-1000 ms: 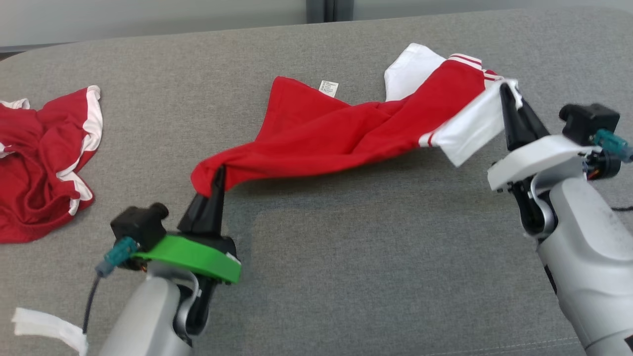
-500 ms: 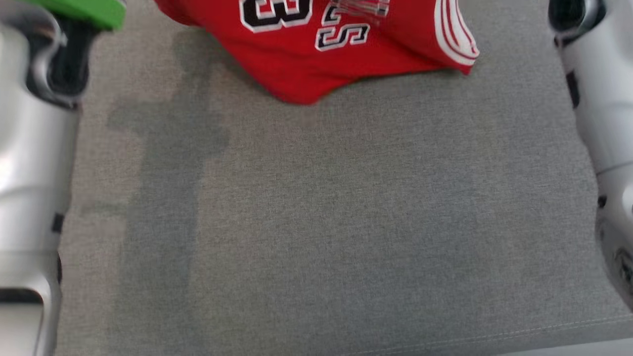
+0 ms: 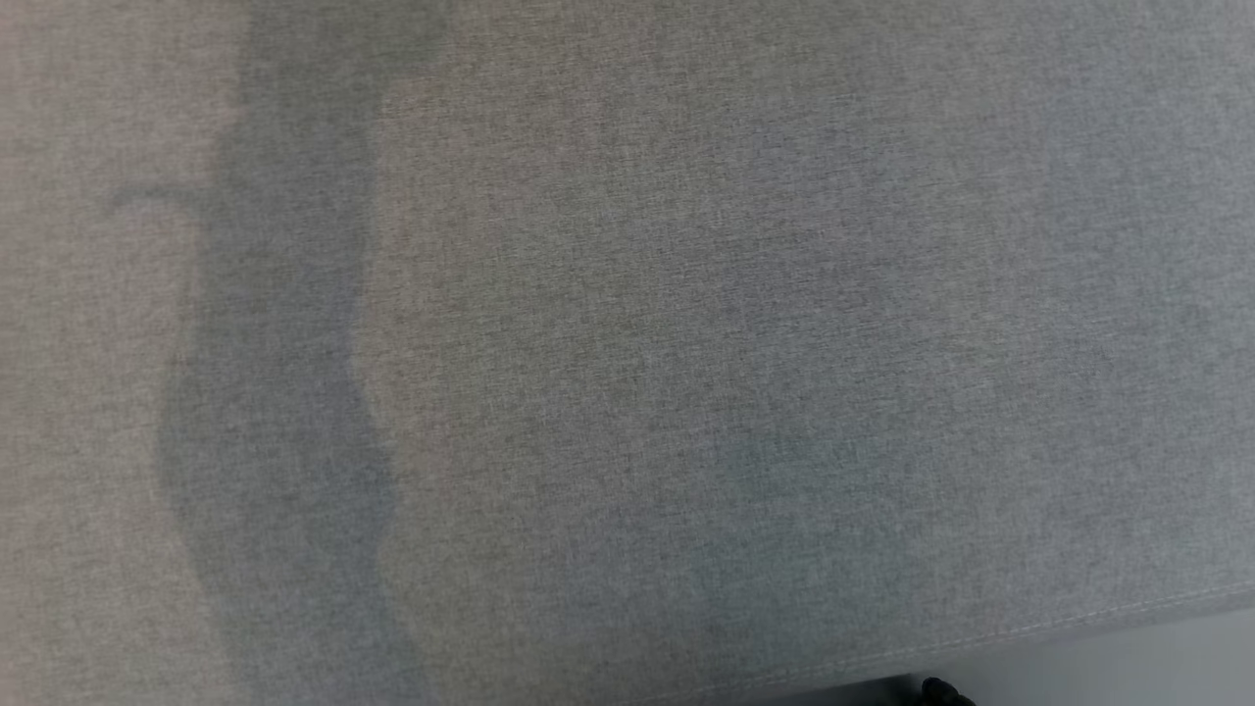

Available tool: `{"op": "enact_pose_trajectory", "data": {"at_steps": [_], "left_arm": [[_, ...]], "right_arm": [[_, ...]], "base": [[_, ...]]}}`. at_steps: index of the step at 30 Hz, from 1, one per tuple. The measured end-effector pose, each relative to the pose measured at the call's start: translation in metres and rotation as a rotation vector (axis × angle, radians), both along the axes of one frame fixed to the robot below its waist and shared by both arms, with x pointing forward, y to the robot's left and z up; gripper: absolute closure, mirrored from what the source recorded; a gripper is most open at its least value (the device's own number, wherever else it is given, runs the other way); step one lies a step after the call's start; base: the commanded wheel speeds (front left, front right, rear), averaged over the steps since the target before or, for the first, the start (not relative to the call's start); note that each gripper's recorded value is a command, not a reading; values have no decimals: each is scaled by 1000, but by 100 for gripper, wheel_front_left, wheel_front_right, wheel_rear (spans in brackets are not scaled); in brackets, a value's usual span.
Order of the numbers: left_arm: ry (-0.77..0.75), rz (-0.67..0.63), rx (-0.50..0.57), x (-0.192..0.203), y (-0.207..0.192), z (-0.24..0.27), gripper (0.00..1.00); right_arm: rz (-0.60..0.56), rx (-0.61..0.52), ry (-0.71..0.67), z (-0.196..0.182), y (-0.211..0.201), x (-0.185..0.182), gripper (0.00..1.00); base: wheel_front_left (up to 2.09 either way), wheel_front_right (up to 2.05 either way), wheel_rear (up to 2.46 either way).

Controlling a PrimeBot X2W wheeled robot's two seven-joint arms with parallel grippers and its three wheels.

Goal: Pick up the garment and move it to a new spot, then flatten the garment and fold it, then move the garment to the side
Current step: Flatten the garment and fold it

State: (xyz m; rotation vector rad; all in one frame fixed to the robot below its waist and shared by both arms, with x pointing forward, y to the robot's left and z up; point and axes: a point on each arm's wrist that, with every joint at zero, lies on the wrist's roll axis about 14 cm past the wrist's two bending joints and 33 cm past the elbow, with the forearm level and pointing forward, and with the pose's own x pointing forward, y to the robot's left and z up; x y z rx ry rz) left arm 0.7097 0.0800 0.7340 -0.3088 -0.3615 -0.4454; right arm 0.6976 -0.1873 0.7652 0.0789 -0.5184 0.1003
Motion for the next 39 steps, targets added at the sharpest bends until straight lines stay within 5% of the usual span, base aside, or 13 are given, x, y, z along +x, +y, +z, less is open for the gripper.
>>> {"op": "enact_pose_trajectory", "data": {"at_steps": [7,19,24,39], "left_arm": [[-20,-31,-60,3,-11,7,100],[226,-37,-76,-25,-5,-143,100],[365,-58,-61,-65,-5,-214,100],[529,67,-169,-202,29,-286,100]], "right_arm": [[17,-47,-20,4,12,-6,100],[80,15,219,-142,16,-45,100],[98,68,338,-205,15,-88,100],[48,226,563,-301,-7,-216,100]], "base": [[0,0,0],[0,0,0],[0,0,0],[0,0,0]]}}
